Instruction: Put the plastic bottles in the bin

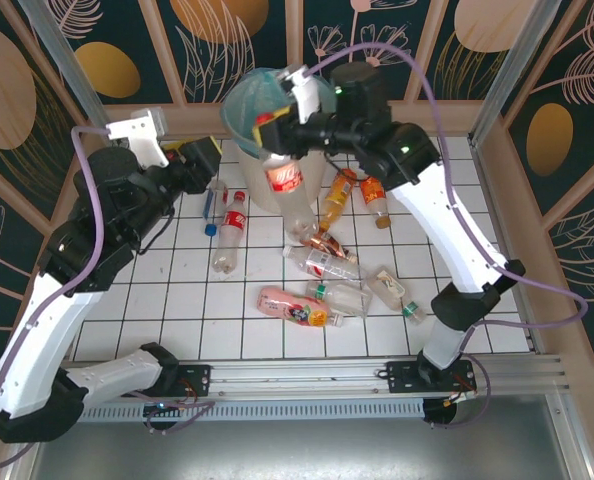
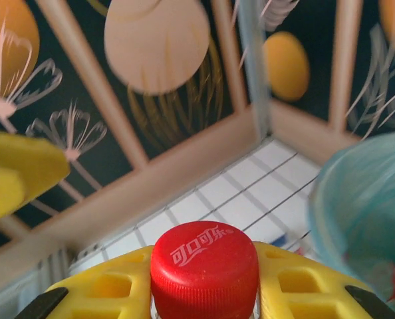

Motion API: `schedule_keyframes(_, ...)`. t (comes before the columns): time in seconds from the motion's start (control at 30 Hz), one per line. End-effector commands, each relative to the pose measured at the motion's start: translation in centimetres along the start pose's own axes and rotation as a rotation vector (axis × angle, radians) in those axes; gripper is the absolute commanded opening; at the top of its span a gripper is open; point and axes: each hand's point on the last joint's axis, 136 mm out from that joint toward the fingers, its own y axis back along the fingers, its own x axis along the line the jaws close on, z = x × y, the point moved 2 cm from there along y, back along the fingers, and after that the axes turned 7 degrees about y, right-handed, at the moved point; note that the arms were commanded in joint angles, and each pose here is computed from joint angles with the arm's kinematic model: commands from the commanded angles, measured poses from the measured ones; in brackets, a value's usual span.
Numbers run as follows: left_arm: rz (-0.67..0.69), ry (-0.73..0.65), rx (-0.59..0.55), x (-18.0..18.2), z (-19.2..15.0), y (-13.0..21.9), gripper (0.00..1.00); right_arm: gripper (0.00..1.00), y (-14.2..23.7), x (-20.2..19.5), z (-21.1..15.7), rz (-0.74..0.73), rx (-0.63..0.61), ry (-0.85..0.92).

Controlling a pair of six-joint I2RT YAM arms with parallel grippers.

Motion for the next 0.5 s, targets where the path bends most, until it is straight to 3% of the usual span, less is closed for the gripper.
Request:
schedule_keyframes(0.0,-0.115,-0.029,-0.083,-3.0,2.6,-0.8,0.48,0.06,2.8,-1.6,6.3,-0.099,-0.249,0.058)
schedule_keyframes(0.2,-0.139,-0.068,-0.102,-4.5,3.1,-4.6,0.46,0.07,3.5,-5.9,9.9,-0.269,-0.460,0.127)
schedule_keyframes(0.47,-0.079,-0.105,-0.118,-4.8,3.3,-10.1,0.46,0.08,0.2,-12.5,10.9,-0.385,-0.550,0.146)
